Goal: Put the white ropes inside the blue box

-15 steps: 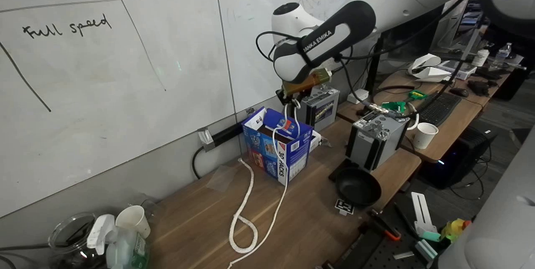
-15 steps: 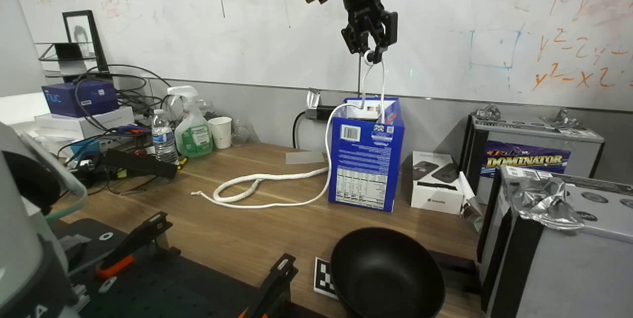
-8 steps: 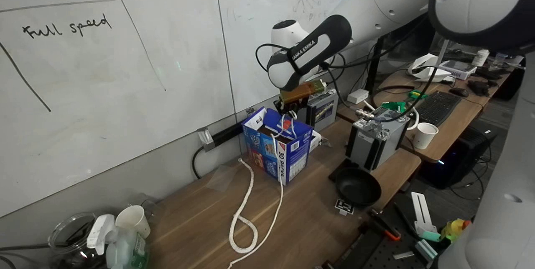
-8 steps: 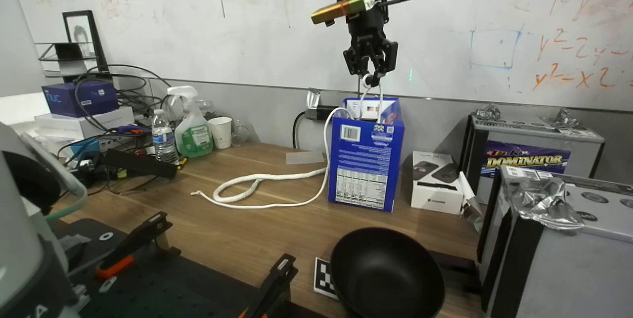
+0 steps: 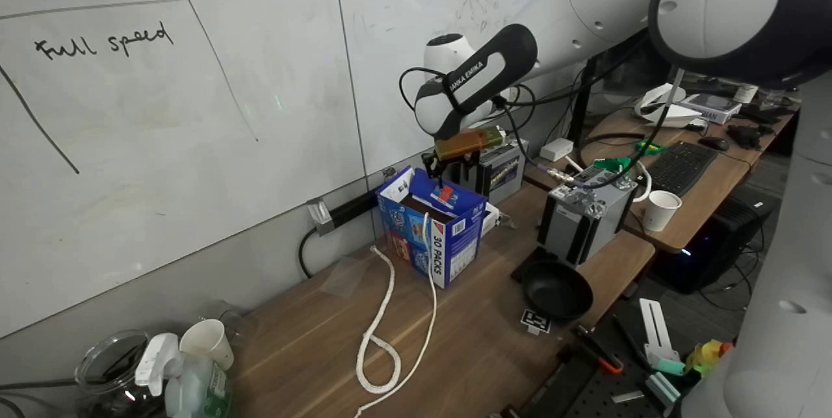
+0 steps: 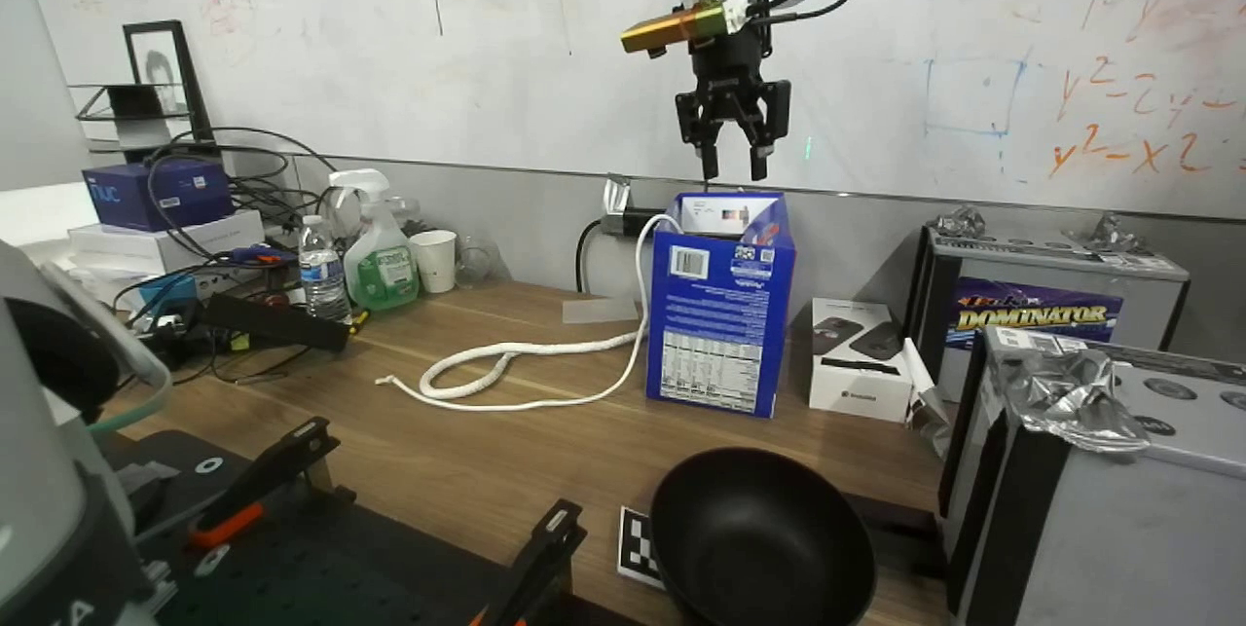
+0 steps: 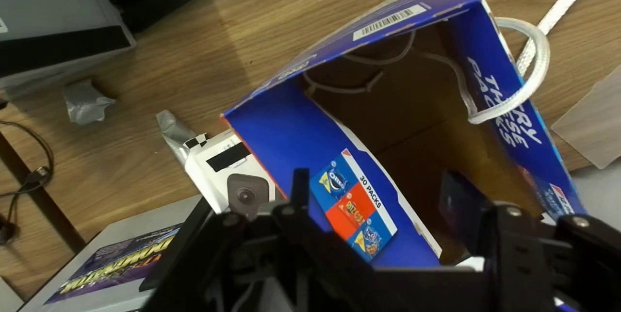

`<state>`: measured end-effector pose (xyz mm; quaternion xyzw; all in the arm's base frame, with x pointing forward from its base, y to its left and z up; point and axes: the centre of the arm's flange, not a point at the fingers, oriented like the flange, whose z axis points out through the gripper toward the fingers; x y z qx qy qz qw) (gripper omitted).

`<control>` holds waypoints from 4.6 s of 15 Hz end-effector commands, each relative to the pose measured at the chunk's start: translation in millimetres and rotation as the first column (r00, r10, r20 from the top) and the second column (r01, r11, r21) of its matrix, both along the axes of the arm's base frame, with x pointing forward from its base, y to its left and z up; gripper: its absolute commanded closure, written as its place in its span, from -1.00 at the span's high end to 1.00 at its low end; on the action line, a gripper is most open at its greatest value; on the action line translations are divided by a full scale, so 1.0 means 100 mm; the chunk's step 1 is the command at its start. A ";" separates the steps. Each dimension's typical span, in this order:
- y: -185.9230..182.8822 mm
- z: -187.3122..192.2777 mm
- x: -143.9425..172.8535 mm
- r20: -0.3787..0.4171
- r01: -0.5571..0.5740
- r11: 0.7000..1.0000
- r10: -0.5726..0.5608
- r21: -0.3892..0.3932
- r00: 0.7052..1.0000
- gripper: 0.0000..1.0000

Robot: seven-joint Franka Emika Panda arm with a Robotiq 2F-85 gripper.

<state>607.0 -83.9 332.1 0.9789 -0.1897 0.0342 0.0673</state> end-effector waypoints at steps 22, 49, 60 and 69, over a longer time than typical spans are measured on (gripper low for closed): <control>2.36 -1.27 -1.66 -0.135 0.203 0.939 -0.171 0.277 0.976 1.00; 2.35 -2.85 -1.49 -0.036 0.510 0.856 -0.509 0.088 0.860 1.00; 2.29 -2.96 -1.49 -0.046 0.540 0.837 -0.538 0.094 0.842 1.00; 2.28 -2.97 -1.50 -0.040 0.549 0.829 -0.548 0.108 0.835 1.00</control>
